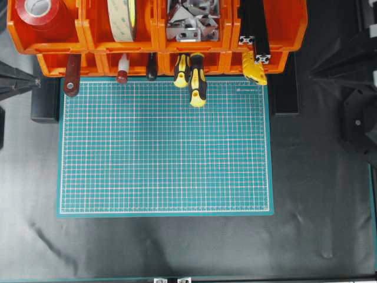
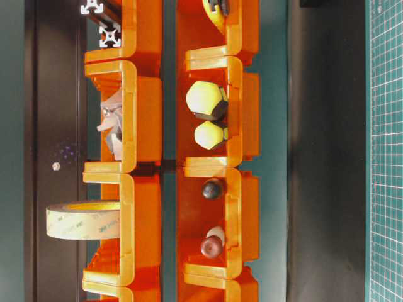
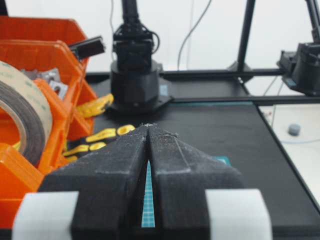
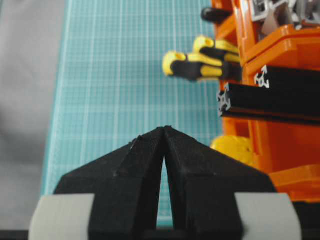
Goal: Pick frame from container rack with right arm.
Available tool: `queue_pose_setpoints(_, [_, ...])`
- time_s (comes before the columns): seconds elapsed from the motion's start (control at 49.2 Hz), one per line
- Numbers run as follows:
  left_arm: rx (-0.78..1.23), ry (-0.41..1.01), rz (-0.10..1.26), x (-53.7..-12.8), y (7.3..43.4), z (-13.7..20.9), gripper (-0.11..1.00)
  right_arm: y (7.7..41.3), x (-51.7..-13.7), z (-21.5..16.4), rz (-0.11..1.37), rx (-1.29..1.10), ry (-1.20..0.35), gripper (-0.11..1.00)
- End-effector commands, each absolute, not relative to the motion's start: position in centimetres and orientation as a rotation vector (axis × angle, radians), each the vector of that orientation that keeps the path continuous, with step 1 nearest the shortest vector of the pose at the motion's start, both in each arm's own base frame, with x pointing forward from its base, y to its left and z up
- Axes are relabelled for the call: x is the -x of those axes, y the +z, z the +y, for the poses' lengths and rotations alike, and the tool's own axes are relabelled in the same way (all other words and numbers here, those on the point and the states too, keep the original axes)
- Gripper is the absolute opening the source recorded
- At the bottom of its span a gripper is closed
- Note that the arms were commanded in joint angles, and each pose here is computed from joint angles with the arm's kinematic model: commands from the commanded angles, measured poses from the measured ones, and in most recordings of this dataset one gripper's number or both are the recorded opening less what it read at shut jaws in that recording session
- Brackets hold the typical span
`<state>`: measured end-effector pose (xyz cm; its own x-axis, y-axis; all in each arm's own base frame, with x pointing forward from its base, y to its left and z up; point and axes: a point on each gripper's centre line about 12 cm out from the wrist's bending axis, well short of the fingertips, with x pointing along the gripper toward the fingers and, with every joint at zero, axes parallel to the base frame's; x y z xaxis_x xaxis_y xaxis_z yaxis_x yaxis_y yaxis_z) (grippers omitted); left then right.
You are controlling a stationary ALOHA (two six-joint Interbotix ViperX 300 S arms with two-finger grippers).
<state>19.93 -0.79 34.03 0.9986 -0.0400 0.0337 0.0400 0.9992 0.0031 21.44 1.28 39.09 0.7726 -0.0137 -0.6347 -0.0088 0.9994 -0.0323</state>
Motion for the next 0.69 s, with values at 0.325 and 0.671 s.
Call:
queue_pose_setpoints(0.325, [-0.003, -0.054, -0.058, -20.0, 35.2, -1.1, 0.01, 39.0, -25.4, 2.3, 0.819, 0.332, -0.103, -0.01])
queue_pose_setpoints(0.671, [-0.003, -0.056, -0.045, -20.0, 35.1, -1.1, 0.01, 38.7, -25.8, 3.5, 0.838, 0.604, -0.339, -0.01])
